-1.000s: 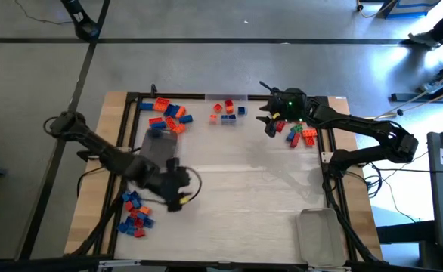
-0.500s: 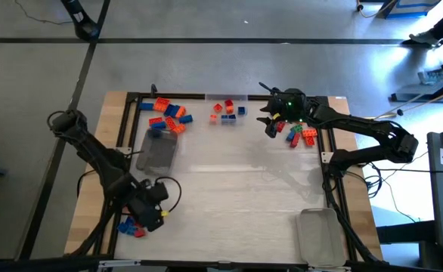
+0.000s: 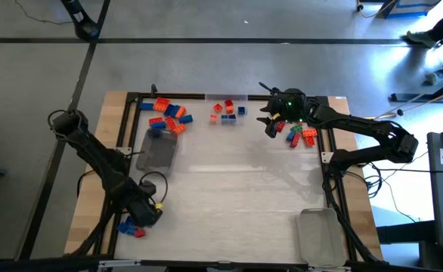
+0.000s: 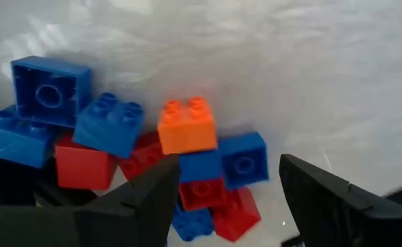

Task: Sort blocks by size
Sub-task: Put the orange 4 stud game piece into the transparent bin

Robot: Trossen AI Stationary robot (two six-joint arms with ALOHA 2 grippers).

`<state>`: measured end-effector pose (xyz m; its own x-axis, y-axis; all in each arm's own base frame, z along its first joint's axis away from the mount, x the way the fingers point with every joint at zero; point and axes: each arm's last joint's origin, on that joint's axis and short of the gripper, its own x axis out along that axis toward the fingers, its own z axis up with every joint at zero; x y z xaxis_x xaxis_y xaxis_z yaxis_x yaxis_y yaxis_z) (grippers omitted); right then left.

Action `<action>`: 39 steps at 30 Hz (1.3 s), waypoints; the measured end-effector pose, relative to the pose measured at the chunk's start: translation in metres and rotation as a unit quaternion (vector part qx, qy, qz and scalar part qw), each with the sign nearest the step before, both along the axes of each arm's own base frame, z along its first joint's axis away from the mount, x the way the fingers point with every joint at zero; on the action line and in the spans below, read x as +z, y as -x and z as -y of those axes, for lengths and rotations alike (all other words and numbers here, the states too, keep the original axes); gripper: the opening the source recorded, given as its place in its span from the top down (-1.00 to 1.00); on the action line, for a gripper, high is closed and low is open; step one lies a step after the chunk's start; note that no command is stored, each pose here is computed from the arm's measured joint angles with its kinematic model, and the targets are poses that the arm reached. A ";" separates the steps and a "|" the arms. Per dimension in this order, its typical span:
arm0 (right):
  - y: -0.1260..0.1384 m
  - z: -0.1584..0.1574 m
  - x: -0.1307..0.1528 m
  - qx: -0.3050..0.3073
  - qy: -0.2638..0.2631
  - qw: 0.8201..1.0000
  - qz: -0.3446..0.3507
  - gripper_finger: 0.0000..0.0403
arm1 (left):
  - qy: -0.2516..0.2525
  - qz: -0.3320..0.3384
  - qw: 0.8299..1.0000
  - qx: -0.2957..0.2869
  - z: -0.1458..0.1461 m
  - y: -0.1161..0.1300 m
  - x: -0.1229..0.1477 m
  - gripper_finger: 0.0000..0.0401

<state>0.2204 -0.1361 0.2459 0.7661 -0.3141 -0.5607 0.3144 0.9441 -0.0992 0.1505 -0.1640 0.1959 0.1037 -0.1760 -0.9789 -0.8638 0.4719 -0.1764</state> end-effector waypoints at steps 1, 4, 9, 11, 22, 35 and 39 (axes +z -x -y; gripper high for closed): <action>0.000 0.000 0.000 0.000 0.000 1.000 0.000 0.04 | -0.002 -0.005 1.000 0.009 -0.001 0.001 -0.002 -0.18; 0.000 0.000 0.000 0.000 0.000 1.000 0.000 0.04 | -0.006 -0.016 1.000 0.021 -0.003 0.004 -0.008 -0.18; 0.000 0.000 0.000 -0.001 -0.002 1.000 0.001 0.04 | -0.008 -0.019 1.000 0.023 -0.006 0.006 -0.015 -0.18; 0.000 0.000 0.000 -0.001 -0.002 1.000 0.001 0.04 | 0.002 -0.010 1.000 0.023 -0.005 0.005 -0.018 -0.18; 0.000 0.000 0.000 -0.002 -0.003 1.000 0.001 0.04 | -0.003 -0.012 1.000 0.021 -0.009 0.008 -0.036 -0.18; 0.000 0.000 0.000 -0.002 -0.003 1.000 0.001 0.04 | -0.004 -0.006 1.000 -0.002 -0.010 0.007 -0.039 0.27; 0.000 0.000 0.000 -0.002 -0.003 1.000 0.001 0.04 | -0.004 -0.004 1.000 -0.011 -0.010 0.007 -0.039 0.38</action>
<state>0.2204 -0.1361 0.2459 0.7661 -0.3141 -0.5607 0.3187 0.9433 -0.0930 0.1434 -0.1544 0.1572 0.0912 -0.1697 -0.9813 -0.8544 0.4928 -0.1646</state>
